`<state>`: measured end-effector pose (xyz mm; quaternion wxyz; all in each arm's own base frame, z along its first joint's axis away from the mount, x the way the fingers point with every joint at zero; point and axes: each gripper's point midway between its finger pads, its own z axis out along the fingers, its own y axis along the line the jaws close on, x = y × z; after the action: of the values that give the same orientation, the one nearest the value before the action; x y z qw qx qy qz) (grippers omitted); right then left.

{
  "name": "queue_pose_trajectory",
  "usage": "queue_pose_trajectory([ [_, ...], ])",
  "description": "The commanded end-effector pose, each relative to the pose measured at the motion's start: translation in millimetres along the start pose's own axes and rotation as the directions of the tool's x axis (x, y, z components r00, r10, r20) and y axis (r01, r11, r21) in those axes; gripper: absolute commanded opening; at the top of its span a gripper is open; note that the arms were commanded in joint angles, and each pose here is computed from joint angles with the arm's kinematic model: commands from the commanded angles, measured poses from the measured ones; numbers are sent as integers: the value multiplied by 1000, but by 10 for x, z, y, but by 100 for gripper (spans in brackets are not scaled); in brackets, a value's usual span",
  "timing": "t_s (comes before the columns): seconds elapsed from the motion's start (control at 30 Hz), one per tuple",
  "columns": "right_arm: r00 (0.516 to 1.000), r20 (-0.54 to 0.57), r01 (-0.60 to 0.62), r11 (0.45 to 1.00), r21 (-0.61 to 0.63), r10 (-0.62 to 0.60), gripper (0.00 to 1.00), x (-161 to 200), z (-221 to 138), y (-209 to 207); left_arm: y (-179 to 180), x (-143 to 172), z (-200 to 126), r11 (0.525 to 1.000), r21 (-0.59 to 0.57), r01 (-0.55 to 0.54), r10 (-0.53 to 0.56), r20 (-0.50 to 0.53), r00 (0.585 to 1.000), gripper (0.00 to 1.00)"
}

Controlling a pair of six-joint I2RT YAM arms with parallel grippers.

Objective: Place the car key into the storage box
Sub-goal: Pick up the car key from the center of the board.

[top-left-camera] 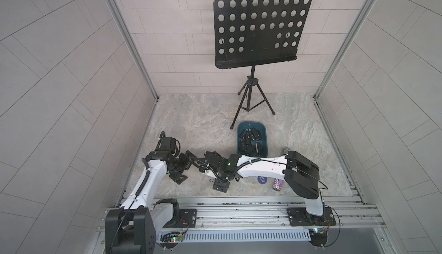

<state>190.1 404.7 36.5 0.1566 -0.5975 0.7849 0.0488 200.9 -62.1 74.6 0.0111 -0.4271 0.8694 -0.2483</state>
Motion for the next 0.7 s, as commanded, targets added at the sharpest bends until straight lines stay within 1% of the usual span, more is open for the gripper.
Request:
queue_pose_trajectory([
  [0.0, 997, -56, 46, 999, 26, -44, 91, 51, 54, -30, -61, 20, -44, 999, 18, -35, 36, -46, 998, 100],
  [0.23, 992, -117, 41, 999, 13, -40, 83, 135, 224, -8, -58, 16, 38, 999, 33, -19, 22, -76, 997, 100],
  [0.37, 989, -143, 47, 999, 16, -44, 73, 181, 253, -9, -67, 3, 5, 998, 52, -20, 23, -69, 997, 100],
  [0.53, 984, -166, 60, 998, 20, -56, 65, 263, 265, -16, -54, -9, 3, 998, 57, -8, 13, -71, 997, 100],
  [0.63, 983, -177, 61, 998, 13, -58, 56, 307, 281, -1, -32, -4, 9, 998, 57, -3, 7, -71, 997, 99],
  [0.67, 982, -178, 61, 998, 13, -58, 55, 316, 286, 2, -29, 0, 8, 998, 58, -1, 5, -73, 997, 100],
])
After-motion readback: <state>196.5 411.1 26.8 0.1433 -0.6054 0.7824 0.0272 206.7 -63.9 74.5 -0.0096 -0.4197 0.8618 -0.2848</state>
